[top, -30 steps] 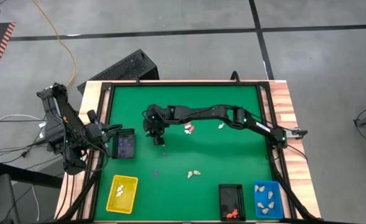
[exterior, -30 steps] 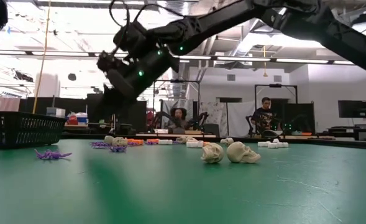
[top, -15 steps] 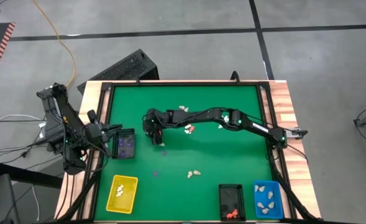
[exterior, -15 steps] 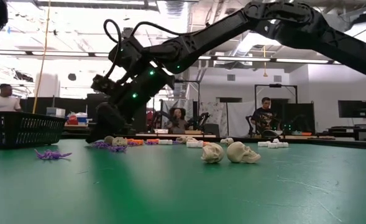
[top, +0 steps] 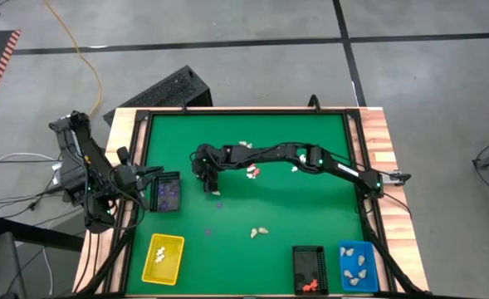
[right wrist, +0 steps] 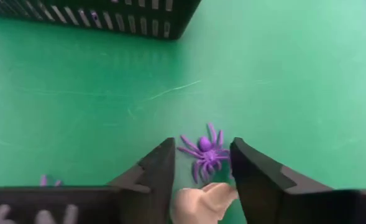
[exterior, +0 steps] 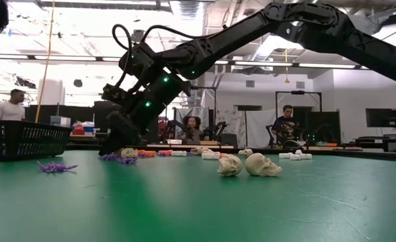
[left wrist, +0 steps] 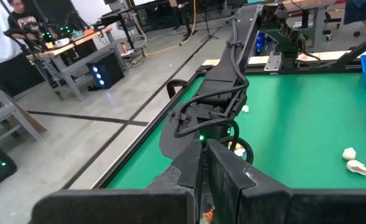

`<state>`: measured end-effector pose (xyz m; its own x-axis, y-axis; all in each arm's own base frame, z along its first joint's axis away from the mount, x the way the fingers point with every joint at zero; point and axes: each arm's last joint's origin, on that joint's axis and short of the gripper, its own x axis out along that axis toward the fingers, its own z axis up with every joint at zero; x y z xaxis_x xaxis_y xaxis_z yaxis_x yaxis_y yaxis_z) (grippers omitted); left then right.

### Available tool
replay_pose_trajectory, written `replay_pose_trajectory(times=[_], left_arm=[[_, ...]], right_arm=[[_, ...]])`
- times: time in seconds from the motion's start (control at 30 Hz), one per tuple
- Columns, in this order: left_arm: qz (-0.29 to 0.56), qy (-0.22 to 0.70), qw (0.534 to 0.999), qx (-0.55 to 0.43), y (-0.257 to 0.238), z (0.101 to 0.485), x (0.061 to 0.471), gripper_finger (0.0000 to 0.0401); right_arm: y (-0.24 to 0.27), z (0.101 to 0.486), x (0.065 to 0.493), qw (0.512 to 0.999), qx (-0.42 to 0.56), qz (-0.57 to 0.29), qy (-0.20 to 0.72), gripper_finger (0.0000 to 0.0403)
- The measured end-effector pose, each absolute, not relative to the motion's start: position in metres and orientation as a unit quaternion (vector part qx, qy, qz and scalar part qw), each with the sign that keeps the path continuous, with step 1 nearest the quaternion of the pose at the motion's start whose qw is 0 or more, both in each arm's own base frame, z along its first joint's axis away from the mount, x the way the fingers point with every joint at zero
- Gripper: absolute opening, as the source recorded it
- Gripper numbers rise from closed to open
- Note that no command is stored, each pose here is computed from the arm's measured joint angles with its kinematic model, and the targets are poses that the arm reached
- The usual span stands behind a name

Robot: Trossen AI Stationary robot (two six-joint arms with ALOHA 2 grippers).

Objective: Sort Halloween decoration
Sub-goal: Put the purple spider toy into the top black basket

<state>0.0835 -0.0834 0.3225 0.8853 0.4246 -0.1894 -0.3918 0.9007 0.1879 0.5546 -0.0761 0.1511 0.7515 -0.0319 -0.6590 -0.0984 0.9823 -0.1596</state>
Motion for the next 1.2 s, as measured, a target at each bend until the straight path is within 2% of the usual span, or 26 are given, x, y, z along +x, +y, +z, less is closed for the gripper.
replay_pose_trajectory(times=[0.23,0.43,0.87,1.2], left_arm=[[0.208,0.118,0.969,0.068,-0.084,0.322,0.084,0.0014],[0.201,0.128,0.969,0.064,-0.084,0.322,0.084,0.0014],[0.201,0.129,0.970,0.056,-0.084,0.321,0.084,0.0014],[0.201,0.128,0.970,0.056,-0.084,0.321,0.084,0.0014]], right_arm=[[-0.076,0.151,0.554,0.931,-0.092,0.018,0.354,0.0069],[-0.075,0.151,0.555,0.930,-0.094,0.016,0.354,0.0009],[-0.062,0.158,0.557,0.934,-0.106,0.000,0.341,0.0005],[-0.048,0.202,0.565,0.951,-0.119,0.005,0.284,0.0003]])
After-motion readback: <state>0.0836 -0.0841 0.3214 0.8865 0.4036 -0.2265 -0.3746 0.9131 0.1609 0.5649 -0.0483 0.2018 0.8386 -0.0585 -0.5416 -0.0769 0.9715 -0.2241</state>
